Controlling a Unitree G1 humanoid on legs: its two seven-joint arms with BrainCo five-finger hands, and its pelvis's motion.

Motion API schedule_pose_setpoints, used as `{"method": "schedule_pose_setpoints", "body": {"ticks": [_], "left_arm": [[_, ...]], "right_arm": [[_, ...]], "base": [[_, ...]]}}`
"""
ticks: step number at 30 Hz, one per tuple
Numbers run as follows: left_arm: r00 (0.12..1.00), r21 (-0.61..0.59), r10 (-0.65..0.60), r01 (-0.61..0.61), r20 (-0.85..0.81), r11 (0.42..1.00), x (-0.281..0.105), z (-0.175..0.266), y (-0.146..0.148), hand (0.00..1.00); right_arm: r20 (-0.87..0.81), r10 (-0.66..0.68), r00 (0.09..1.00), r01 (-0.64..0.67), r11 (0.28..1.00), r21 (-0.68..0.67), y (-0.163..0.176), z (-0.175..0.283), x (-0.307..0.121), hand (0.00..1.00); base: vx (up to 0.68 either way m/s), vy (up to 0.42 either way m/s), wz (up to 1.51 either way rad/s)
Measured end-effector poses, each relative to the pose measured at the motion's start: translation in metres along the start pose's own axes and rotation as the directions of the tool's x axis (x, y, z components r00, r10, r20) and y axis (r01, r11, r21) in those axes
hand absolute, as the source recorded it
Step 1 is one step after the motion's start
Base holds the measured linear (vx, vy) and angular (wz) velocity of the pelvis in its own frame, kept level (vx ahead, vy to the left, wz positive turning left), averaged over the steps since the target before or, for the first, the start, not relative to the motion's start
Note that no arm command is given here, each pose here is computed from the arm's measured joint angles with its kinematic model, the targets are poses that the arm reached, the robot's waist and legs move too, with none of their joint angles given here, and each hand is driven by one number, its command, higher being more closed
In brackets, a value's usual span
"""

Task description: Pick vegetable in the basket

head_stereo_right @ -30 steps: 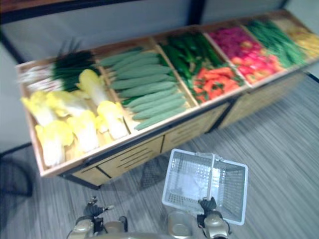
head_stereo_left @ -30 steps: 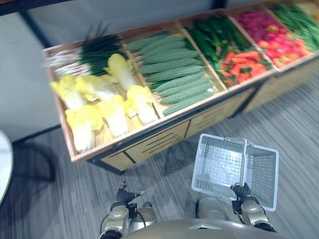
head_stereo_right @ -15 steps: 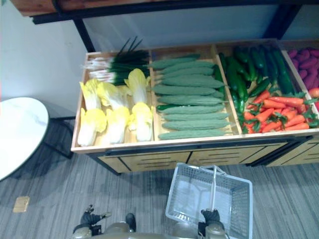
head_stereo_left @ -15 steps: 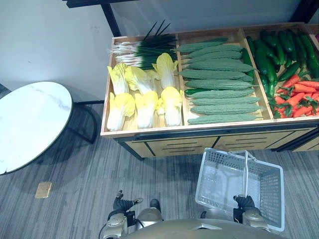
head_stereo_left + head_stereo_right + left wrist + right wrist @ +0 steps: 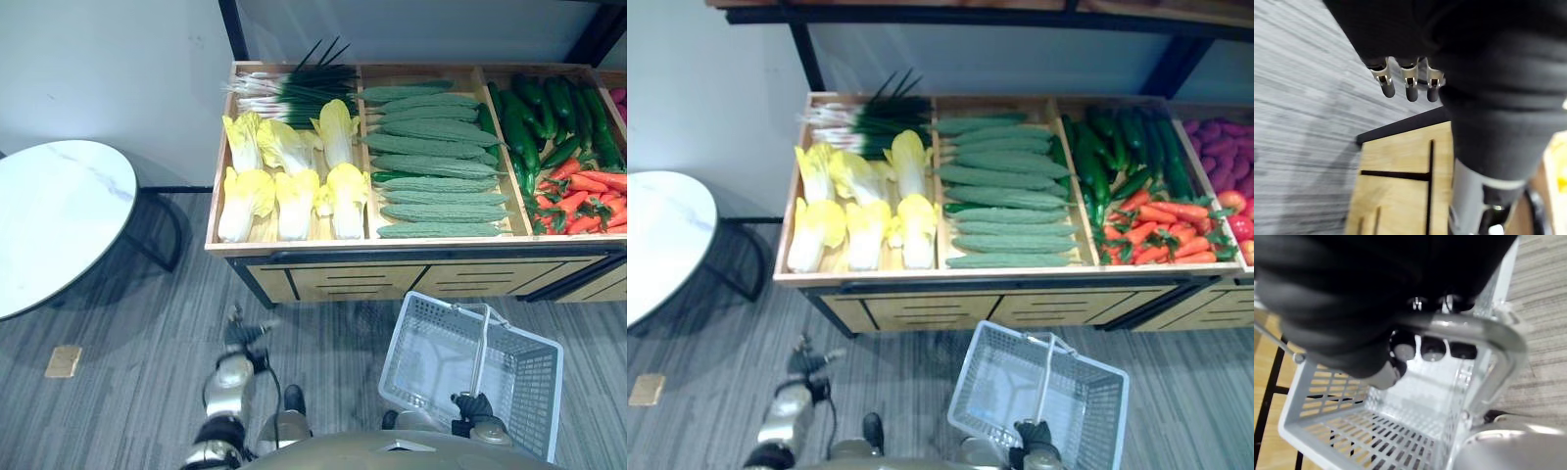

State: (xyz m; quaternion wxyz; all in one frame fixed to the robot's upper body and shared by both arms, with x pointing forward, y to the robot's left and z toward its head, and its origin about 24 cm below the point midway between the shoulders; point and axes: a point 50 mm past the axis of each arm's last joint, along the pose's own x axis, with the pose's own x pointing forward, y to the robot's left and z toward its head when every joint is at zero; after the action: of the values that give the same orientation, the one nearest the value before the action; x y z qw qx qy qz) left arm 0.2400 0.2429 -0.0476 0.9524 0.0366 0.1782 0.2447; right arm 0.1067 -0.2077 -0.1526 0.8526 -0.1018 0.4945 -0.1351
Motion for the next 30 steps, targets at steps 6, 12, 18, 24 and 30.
{"method": "schedule_pose_setpoints", "body": {"ticks": [6, 12, 18, 24, 30], "left_arm": [[0.948, -0.039, 0.071, -0.062, 0.312, 0.997, 0.019, 0.088, 0.010, 0.00], [0.818, 0.009, 0.053, -0.071, 0.573, 0.997, 0.013, 0.158, 0.008, 0.00], [0.746, 0.288, -0.175, -0.023, 0.642, 0.957, 0.009, 0.177, -0.042, 0.00], [0.746, 0.432, -0.260, -0.040, 0.613, 0.901, 0.022, 0.197, -0.073, 0.00], [0.860, 0.491, -0.215, -0.048, 0.463, 0.870, 0.047, 0.181, -0.071, 0.00]], "right_arm": [[0.020, -0.001, 1.000, 0.002, 0.999, -0.034, -0.002, 0.000, -0.001, 1.00], [0.021, -0.025, 0.999, 0.025, 0.999, -0.026, -0.010, 0.000, 0.000, 1.00], [0.023, -0.042, 0.999, 0.042, 0.999, -0.011, -0.014, 0.002, 0.002, 1.00], [0.104, -0.068, 0.992, 0.070, 0.997, -0.015, -0.025, 0.032, 0.009, 1.00], [0.180, -0.080, 0.980, 0.082, 0.997, 0.001, -0.024, 0.062, 0.013, 1.00]], "base": [[0.15, -0.045, 0.31], [0.07, -0.065, 0.00], [0.01, -0.017, -0.19], [-0.09, 0.014, -0.23], [-0.15, -0.028, -0.34]]}}
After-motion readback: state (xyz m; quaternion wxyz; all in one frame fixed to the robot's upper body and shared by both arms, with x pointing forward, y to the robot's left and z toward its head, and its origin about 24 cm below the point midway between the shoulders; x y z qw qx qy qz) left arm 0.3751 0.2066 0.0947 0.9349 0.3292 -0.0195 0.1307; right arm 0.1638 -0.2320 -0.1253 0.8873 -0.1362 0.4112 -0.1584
